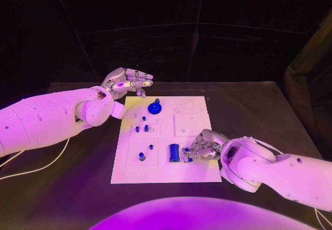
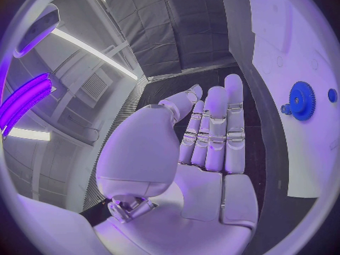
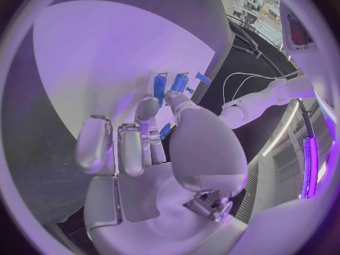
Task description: Assemble the parts on the task board
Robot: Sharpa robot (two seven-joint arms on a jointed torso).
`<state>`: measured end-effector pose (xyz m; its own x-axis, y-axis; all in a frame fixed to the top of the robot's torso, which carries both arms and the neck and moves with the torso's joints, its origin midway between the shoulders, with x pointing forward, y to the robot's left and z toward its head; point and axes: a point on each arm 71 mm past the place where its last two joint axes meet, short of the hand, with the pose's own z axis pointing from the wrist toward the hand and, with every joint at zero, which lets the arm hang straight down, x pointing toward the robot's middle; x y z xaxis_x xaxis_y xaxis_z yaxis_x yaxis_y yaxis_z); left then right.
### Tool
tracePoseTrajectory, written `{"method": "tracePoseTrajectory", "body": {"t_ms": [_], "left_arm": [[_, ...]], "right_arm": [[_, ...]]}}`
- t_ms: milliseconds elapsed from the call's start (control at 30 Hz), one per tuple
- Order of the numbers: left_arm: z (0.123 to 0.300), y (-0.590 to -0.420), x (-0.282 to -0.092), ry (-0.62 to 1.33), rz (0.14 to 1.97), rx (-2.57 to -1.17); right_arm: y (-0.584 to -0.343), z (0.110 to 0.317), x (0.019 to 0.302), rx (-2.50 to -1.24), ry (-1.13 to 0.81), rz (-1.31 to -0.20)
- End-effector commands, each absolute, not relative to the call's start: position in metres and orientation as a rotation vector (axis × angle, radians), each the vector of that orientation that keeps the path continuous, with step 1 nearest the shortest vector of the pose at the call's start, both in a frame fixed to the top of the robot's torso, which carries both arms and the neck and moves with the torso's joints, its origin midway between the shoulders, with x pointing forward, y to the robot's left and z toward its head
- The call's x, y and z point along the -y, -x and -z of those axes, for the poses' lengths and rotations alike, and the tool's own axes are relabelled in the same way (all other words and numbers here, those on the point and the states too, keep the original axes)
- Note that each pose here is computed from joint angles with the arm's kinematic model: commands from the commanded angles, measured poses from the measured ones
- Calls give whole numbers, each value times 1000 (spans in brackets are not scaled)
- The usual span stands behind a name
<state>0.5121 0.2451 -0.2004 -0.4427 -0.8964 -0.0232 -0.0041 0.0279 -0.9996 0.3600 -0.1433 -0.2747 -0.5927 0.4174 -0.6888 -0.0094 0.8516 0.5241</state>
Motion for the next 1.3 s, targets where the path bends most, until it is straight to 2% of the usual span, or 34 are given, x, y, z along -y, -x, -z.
{"method": "tracePoseTrajectory", "body": {"t_ms": [33, 1300], "left_arm": [[199, -512, -244, 945, 1528, -1566], [200, -511, -244, 948, 1529, -1576]], "right_arm": [[-359, 277, 142, -2177, -236, -574], [-360, 275, 135, -2154, -200, -577]]}}
